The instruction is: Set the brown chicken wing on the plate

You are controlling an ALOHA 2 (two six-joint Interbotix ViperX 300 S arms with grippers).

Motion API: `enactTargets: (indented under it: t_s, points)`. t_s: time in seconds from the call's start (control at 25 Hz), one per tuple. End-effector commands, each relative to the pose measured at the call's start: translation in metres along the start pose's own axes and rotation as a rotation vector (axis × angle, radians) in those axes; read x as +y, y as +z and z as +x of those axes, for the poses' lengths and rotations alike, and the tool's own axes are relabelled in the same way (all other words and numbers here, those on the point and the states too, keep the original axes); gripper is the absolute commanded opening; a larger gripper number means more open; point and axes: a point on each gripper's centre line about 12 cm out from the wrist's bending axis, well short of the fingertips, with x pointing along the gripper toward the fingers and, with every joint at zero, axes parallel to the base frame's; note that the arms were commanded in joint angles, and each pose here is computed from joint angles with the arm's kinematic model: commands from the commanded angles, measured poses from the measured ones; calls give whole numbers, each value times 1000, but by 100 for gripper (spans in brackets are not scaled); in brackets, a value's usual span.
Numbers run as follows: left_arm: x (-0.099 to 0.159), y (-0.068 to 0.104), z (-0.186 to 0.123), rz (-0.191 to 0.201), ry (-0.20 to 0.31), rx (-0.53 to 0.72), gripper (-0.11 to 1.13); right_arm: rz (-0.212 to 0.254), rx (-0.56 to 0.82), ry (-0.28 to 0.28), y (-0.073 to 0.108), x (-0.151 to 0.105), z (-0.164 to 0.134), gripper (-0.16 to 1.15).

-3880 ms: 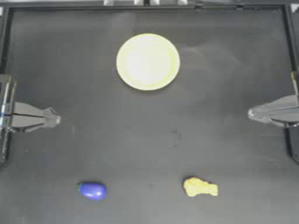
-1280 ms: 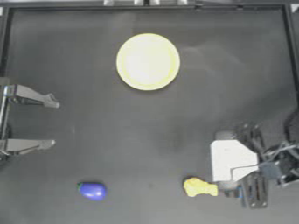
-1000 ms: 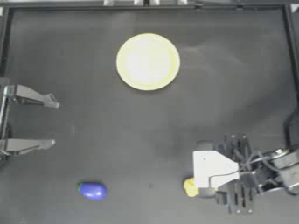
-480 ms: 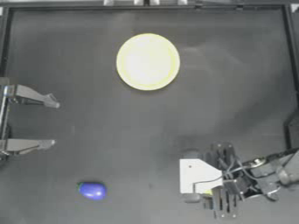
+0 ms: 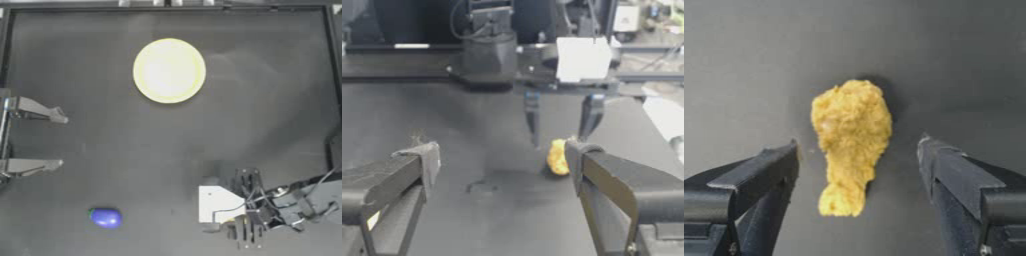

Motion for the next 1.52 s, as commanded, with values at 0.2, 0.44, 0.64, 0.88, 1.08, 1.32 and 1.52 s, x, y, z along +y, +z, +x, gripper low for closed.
enactTargets:
  t_s: [0.2, 0.44, 0.64, 0.88, 1.08, 1.32, 1.52]
  points:
    - [0, 7, 1, -2, 0, -20, 103, 0, -36, 11, 8, 4, 4, 98]
    - [0, 7, 1, -3, 0, -20, 103, -2, -42, 22, 9, 7, 13, 98]
    - [0, 7, 1, -2, 0, -20, 103, -5, -32, 19, 8, 7, 18, 94]
    - [0, 8, 1, -2, 2, -21, 103, -11, -27, 11, 10, 7, 17, 48]
    - [0, 8, 1, -3, 0, -21, 103, -23, -36, -2, 13, 6, 12, 25]
    - [0, 7, 1, -3, 0, -20, 103, -56, -108, -37, 24, -7, -13, 24]
    - [0, 7, 2, -5, 1, -15, 103, -8, -173, -53, 31, -33, -36, 23]
